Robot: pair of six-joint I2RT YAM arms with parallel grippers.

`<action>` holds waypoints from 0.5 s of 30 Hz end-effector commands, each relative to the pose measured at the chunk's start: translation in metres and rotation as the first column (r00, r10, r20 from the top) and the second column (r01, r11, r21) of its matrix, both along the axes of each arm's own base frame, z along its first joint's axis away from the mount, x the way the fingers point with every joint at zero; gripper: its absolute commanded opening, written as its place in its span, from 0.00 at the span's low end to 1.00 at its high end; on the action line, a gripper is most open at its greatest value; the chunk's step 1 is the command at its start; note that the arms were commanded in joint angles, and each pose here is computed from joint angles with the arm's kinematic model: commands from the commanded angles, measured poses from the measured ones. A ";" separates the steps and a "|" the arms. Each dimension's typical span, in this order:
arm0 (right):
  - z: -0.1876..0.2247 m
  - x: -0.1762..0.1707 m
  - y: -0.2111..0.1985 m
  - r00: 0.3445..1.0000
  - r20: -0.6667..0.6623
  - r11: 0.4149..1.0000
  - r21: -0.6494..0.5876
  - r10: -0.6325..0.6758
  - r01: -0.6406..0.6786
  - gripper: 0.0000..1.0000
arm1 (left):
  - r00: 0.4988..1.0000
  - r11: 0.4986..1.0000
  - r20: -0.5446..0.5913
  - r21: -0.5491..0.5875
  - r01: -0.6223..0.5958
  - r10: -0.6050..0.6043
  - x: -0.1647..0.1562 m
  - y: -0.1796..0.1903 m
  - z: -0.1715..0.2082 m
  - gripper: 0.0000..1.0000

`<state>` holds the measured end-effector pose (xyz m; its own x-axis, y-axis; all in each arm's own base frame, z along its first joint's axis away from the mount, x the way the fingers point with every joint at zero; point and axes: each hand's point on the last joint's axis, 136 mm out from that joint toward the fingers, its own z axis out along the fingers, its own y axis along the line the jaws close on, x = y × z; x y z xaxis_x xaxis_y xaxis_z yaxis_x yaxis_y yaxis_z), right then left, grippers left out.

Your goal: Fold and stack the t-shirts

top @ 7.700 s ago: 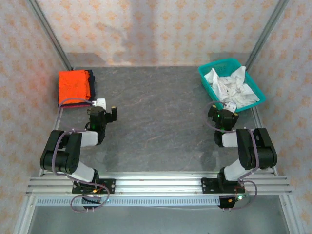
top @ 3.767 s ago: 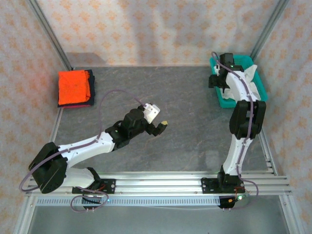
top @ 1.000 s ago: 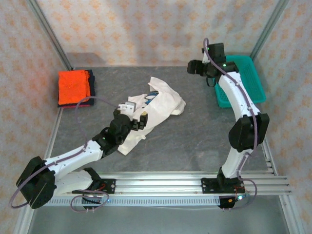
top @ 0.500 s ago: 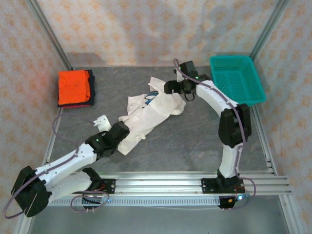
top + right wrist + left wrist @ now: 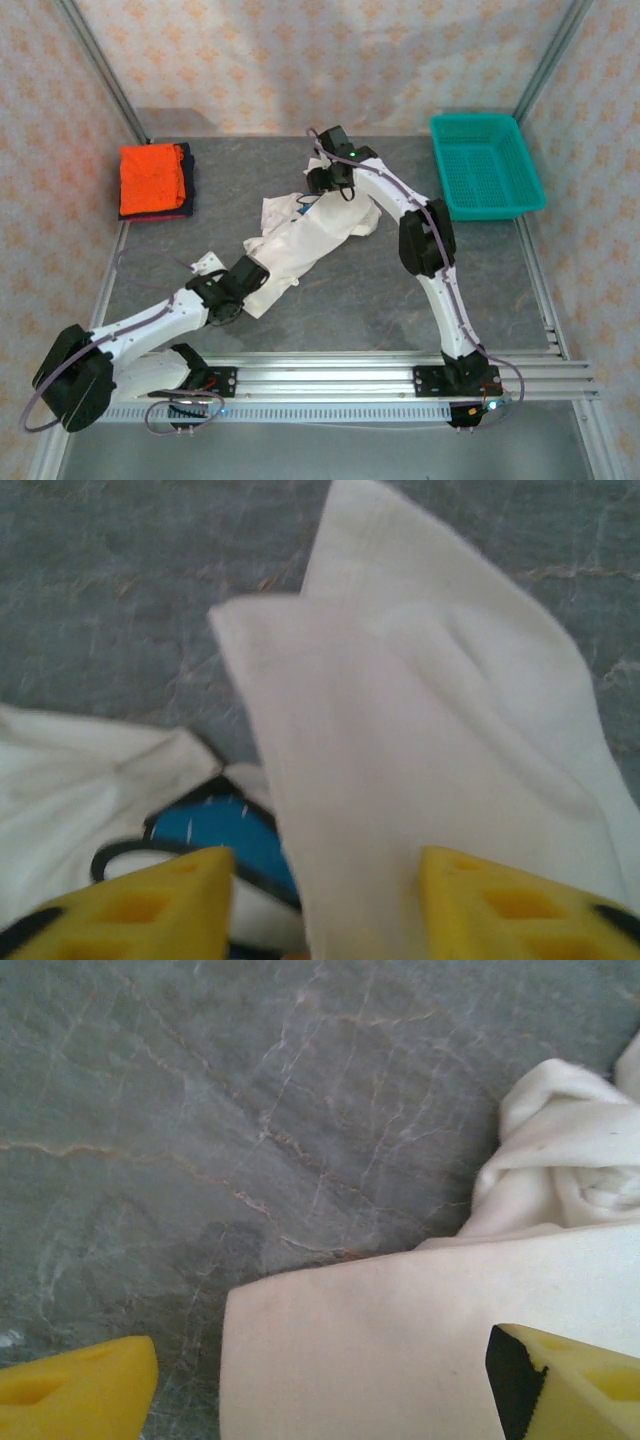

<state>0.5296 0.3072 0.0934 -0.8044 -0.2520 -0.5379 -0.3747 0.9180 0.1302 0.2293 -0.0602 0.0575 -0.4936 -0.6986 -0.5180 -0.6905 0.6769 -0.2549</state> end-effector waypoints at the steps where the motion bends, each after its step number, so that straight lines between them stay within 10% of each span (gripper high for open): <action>1: -0.005 0.008 -0.017 0.998 -0.007 0.995 -0.075 -0.061 0.060 0.35 | 0.999 0.995 0.003 -0.081 -0.054 0.054 0.011 -0.013 0.001 0.85; 7: -0.003 0.013 -0.023 0.996 0.012 0.992 -0.084 -0.089 0.089 0.10 | 0.996 0.992 -0.051 -0.104 -0.075 0.070 0.012 -0.021 -0.012 0.73; 15: 0.021 0.018 -0.034 0.989 0.042 0.988 -0.055 -0.140 0.142 0.00 | 0.992 0.990 -0.065 -0.085 -0.110 0.104 0.013 -0.016 -0.016 0.18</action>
<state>0.5401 0.2868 0.0810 -0.8312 -0.2161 -0.5123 -0.2948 0.9525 0.0765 0.2348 -0.0797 0.0307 -0.4912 -0.7710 -0.4053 -0.7567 0.6081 -0.2398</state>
